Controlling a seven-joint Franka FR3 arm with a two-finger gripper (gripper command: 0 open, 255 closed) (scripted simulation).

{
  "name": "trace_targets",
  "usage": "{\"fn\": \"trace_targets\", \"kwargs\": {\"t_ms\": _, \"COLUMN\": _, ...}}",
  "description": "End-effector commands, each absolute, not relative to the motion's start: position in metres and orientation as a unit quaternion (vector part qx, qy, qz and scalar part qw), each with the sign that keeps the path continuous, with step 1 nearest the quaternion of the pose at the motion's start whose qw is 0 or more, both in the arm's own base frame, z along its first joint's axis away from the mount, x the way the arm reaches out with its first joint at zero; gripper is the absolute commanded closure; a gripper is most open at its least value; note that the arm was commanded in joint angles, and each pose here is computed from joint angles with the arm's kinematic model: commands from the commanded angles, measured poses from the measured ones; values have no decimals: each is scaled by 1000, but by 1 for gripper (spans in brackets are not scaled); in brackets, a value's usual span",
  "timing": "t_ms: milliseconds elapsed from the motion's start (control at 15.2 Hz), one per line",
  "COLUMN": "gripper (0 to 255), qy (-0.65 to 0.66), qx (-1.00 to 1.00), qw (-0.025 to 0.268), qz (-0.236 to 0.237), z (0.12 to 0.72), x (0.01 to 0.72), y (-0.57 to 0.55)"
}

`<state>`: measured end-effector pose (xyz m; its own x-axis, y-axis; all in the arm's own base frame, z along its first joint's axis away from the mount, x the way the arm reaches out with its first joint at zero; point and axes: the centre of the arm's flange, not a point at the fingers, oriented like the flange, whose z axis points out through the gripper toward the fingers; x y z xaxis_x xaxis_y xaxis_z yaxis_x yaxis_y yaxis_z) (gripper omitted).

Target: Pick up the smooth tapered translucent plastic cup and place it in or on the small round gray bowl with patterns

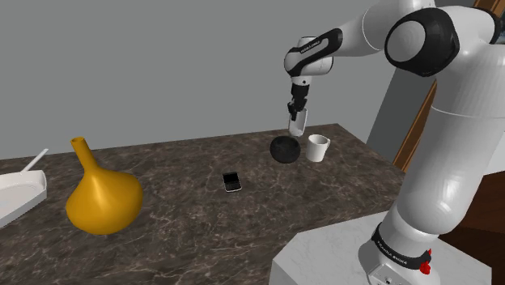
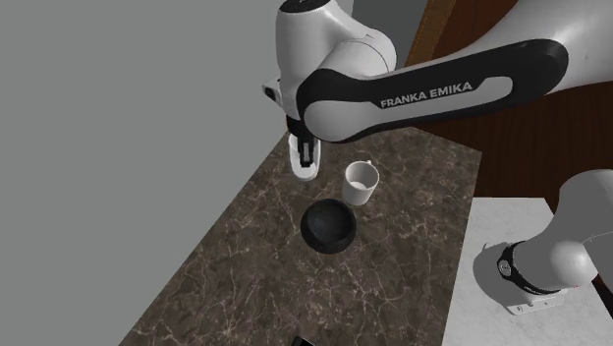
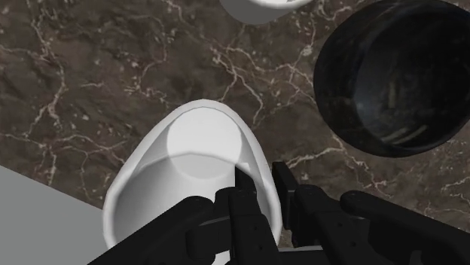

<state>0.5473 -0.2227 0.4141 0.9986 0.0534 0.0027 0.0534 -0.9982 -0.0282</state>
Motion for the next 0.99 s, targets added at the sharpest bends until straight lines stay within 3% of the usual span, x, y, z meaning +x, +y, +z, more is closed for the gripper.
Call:
{"fn": "trace_targets", "kwargs": {"t_ms": 0, "gripper": 255, "qy": -27, "qx": -1000, "qw": 14, "qz": -1, "z": 426, "x": 548, "y": -222}}
{"fn": "trace_targets", "kwargs": {"t_ms": 924, "gripper": 255, "qy": -27, "qx": -1000, "qw": 14, "qz": -1, "z": 500, "x": 548, "y": -222}}
